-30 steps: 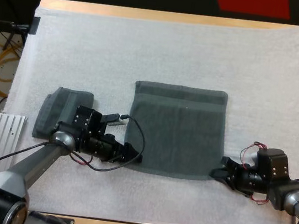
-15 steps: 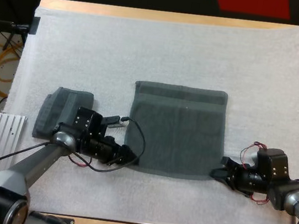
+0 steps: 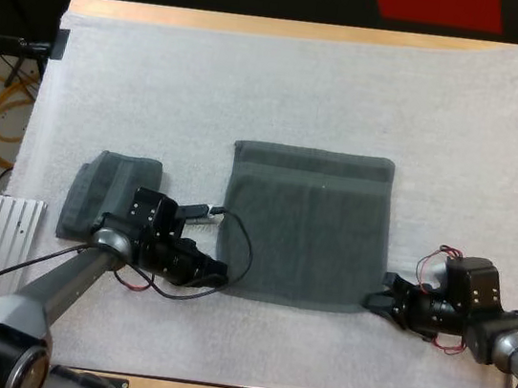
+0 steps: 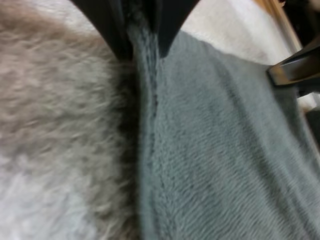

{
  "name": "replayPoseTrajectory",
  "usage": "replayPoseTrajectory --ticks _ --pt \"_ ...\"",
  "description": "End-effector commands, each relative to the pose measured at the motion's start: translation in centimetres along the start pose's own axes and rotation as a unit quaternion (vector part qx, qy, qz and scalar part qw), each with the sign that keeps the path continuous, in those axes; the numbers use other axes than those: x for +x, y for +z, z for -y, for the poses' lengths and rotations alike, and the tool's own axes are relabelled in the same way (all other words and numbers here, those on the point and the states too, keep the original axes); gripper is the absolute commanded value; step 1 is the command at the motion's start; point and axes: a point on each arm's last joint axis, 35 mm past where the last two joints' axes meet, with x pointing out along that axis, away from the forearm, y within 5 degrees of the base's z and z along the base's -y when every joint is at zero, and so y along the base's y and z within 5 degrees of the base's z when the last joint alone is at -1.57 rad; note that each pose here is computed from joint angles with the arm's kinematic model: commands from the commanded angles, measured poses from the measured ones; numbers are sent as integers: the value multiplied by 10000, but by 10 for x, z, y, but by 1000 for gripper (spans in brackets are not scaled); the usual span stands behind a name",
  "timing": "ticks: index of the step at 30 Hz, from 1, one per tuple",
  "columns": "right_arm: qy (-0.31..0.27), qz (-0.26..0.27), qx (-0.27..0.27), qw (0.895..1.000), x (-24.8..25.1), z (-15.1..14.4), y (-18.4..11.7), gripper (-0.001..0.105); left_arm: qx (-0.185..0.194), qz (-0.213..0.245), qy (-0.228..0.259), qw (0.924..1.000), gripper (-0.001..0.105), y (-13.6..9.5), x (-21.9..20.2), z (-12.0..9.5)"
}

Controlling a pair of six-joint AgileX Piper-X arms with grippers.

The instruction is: Pick towel from pile fold and stack

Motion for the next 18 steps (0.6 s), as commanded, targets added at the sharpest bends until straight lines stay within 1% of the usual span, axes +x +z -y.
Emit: replayPoseTrajectory --ticks 1,5,9,11,13,15,18 --pt "186 -89 -113 9997 -1 -3 -1 0 39 -162 -10 9999 0 -6 -1 1" --pt "290 -102 -366 9989 -6 -17 -6 0 238 -487 66 9985 0 -22 -9 11" --pt "261 -166 -558 9980 -8 -31 -15 0 456 -621 252 9967 0 -35 -16 23" --pt "139 -102 -542 9984 -10 -37 -20 0 559 -516 266 9968 0 -36 -18 27" --pt "66 -3 -406 9992 -11 -39 -20 0 550 -393 226 9975 0 -33 -19 28" --pt "16 168 -245 9996 -11 -40 -17 0 508 -155 132 9985 0 -26 -19 29" --pt "-22 591 -48 9982 -12 -41 -9 0 401 392 -145 9983 0 -12 -24 30"
